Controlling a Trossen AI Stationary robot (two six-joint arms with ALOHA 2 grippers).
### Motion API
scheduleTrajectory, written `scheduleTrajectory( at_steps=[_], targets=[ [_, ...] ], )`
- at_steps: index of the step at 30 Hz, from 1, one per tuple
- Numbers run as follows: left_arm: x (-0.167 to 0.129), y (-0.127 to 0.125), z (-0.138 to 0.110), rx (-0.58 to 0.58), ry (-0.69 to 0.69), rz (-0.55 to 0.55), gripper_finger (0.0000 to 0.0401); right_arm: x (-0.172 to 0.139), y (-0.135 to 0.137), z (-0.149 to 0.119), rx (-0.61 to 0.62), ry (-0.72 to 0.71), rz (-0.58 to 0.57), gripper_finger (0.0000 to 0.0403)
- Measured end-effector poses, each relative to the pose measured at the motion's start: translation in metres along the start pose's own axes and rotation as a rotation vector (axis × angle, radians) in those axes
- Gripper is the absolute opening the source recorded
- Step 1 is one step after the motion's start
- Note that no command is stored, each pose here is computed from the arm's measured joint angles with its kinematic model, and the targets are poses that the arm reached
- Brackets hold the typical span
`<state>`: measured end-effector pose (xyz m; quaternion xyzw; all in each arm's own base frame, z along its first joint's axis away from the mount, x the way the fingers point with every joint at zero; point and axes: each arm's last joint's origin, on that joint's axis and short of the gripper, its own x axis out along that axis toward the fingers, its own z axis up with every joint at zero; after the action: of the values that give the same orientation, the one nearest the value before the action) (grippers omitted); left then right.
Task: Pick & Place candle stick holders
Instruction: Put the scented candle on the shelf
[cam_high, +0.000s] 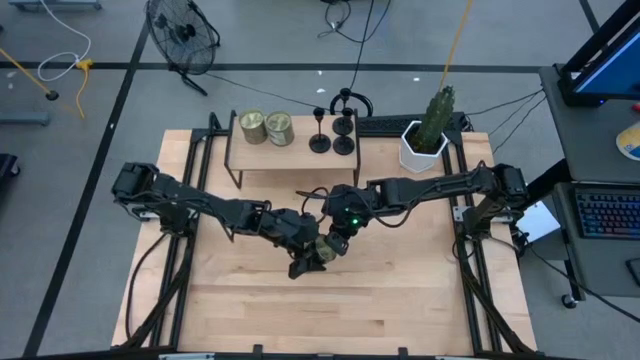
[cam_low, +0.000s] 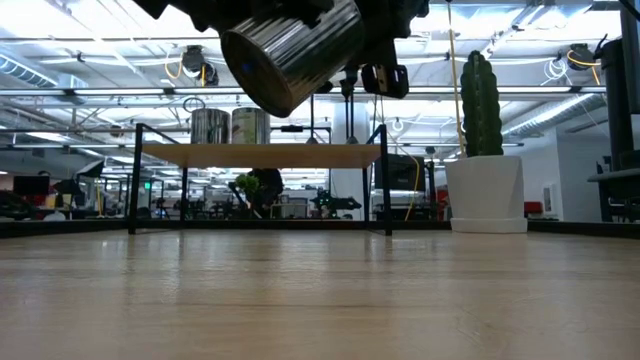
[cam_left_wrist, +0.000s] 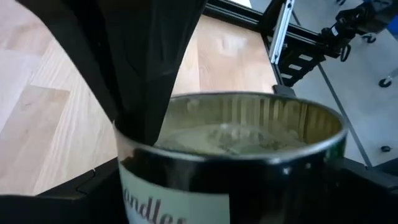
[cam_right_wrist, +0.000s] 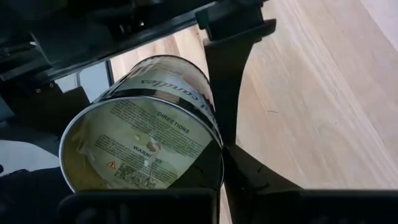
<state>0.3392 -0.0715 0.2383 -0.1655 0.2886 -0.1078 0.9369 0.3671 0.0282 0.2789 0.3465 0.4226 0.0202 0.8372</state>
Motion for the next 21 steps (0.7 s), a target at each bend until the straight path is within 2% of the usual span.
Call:
scheduleTrajectory(
  at_steps=[8,12,21],
  targets=[
    [-0.003,0.001,-0.0003,-0.041,0.011,0.027,0.0389,0.0001,0.0,-0.0003,-0.01,0.0,-0.003,0.0],
    [-0.0032,0.0026,-0.001,-0.061,0.017,0.044,0.0361,0.0,-0.0001,-0.0002,-0.011,-0.001,-0.004,0.0],
    [-0.0033,0.0027,-0.0009,-0.072,0.019,0.041,0.036,0.0001,0.0011,0.0005,-0.021,0.002,0.023,0.0]
  ],
)
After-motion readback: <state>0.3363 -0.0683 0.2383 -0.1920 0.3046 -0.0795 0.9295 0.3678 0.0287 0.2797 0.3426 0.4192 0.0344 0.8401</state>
